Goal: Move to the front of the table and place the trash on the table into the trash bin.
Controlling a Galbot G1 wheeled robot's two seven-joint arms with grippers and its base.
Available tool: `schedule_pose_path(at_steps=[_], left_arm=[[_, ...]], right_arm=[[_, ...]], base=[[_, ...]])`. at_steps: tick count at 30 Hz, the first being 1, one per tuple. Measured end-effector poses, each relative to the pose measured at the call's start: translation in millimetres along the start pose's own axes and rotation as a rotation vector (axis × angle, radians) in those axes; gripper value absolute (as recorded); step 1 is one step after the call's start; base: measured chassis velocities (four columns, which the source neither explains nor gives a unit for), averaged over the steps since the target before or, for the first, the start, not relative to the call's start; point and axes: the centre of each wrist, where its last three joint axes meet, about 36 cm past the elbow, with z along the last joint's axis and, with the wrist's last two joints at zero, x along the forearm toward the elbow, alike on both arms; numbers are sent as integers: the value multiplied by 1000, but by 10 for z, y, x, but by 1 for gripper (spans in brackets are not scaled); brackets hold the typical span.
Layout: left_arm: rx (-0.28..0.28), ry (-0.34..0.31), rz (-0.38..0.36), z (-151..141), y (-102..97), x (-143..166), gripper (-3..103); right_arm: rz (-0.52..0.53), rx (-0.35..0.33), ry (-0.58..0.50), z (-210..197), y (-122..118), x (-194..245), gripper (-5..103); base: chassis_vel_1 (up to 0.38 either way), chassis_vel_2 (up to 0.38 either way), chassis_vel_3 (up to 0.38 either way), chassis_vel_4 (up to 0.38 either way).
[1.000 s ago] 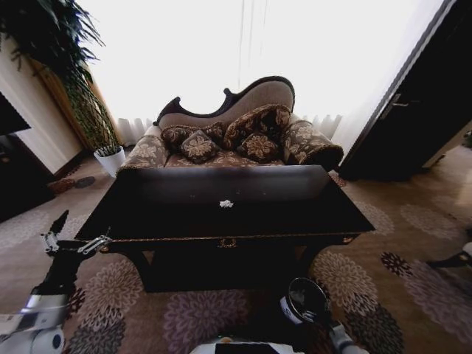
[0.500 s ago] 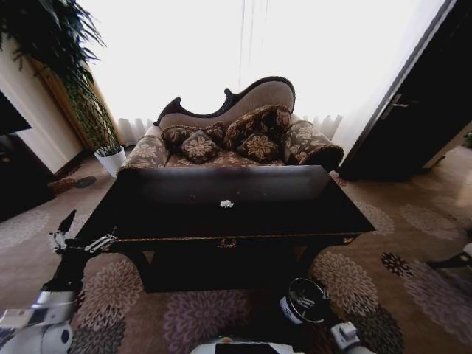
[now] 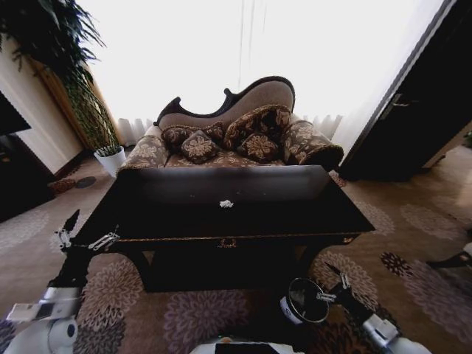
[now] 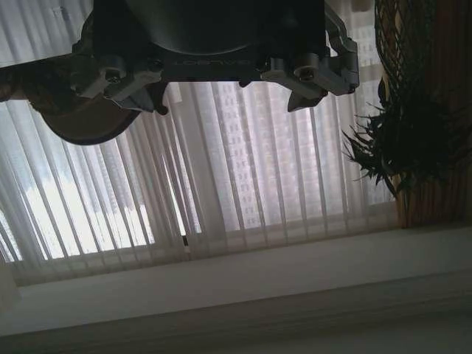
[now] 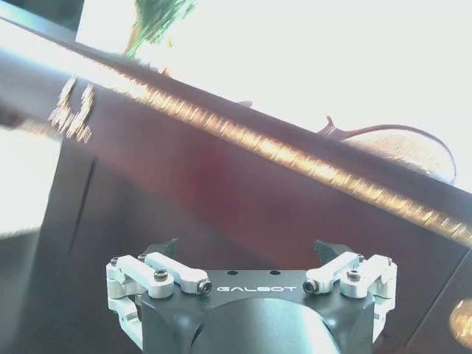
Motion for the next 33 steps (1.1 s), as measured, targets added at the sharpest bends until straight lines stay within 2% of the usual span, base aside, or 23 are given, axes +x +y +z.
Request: schedule_pose_path(at_steps=[4,5,8,15,18,19,23,24,28,33], left_arm=[[4,1,2,23,-12,-11,100],[4,1,2,23,-12,-11,100],[6,4,2,47,-7,-18,100],[8,4,4,57,-11,-28,100],[8,2,5,48,-15,-29,100],[8,2,5,48,-15,-29,100],[-1,-2,4,-2,10,-13,100],[-1,-2,4,-2,10,-13,100],[-9,1,0,-29,39,11,100],[-15,4,-2,-38,59,23,100]], right_arm=[[59,-51,-54,-188,-6,-56,100],[59,-51,-54,-188,-6,-56,100],[101,-51,-98,-349,-228,-6,100],[153,-86,-180,-714,-251,-164,100],[195,-130,-245,-1044,-155,-377,100],[195,-130,-245,-1044,-155,-377,100],[291,-280,-336,-1780,120,-934,100],[291,-280,-336,-1780,120,-934,100],[276,-386,-341,-2182,327,-1304,100],[214,-431,-332,-2374,484,-1578,100]], base=[[0,0,0,0],[0,0,0,0],[0,0,0,0],[0,0,0,0],[0,0,0,0],[0,0,0,0],[0,0,0,0],[0,0,0,0],[0,0,0,0],[0,0,0,0]])
